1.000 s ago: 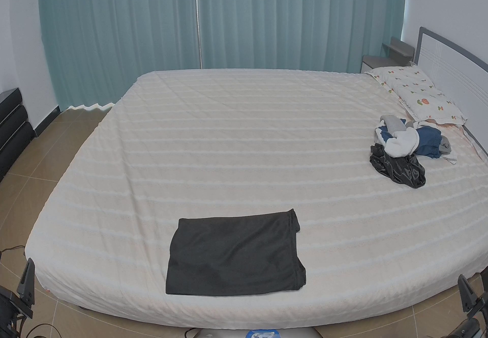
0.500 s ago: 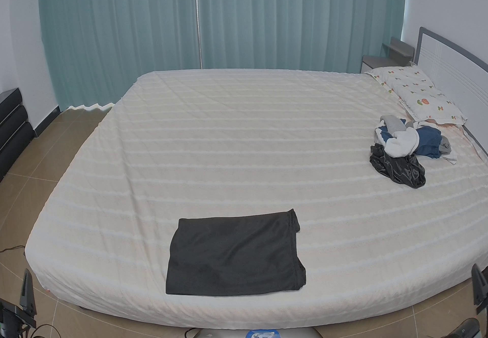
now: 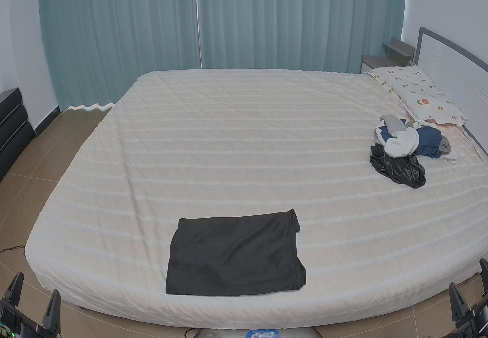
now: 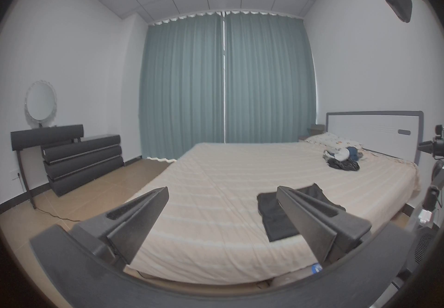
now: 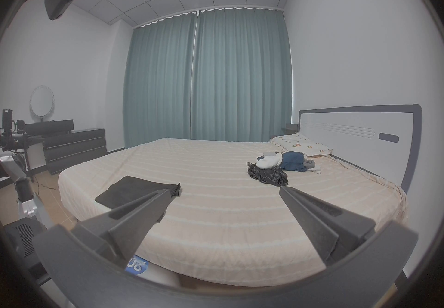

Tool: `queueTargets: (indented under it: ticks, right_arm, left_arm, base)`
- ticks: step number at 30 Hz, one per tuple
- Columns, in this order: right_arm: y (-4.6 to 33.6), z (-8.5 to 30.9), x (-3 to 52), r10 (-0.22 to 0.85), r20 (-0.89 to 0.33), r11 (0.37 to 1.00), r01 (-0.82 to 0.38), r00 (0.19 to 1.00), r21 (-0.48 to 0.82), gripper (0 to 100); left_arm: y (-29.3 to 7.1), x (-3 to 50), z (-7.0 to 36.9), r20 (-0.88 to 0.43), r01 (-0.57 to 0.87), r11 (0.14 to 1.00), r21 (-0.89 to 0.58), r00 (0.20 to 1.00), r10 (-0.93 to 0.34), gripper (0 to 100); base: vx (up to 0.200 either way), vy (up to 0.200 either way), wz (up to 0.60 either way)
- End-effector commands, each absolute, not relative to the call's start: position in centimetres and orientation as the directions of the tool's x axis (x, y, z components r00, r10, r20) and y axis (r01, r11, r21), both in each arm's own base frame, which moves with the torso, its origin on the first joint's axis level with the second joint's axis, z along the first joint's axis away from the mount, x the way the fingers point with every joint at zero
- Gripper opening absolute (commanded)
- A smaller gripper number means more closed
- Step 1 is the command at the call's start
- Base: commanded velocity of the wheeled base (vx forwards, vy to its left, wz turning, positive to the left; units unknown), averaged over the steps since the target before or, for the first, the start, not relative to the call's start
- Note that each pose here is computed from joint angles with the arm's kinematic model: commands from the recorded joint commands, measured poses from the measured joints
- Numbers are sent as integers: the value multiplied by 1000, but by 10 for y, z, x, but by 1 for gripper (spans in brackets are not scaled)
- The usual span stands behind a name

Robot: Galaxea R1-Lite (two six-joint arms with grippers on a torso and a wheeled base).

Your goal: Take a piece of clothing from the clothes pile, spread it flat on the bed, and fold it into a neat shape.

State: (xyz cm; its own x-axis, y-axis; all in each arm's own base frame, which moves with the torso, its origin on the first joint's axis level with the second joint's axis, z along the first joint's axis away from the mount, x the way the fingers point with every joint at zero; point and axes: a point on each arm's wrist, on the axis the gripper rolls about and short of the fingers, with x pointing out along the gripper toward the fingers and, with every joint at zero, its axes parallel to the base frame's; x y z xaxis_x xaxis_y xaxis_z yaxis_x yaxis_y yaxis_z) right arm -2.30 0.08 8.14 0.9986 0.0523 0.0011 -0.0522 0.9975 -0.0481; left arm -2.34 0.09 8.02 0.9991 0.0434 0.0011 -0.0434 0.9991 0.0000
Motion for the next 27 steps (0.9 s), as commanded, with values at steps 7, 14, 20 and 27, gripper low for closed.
queueTargets:
  ticks: [7,14,20,27]
  right_arm:
    - [1,75,-23,44,0,998,-44,999,-46,100]
    - [1,76,-23,37,2,998,-37,999,-43,100]
    - [1,75,-23,38,0,999,-38,999,-32,100]
    - [1,76,-23,41,-2,999,-41,999,-32,100]
  left_arm:
    - [1,-23,75,-8,-35,999,6,999,35,100]
    - [1,-23,75,-6,-38,999,6,999,38,100]
    - [1,-23,75,-5,-35,999,-9,999,35,100]
    - [1,-23,75,-6,-35,999,-1,999,35,100]
  base:
    - [0,0,0]
    - [0,0,0]
    - [0,0,0]
    - [0,0,0]
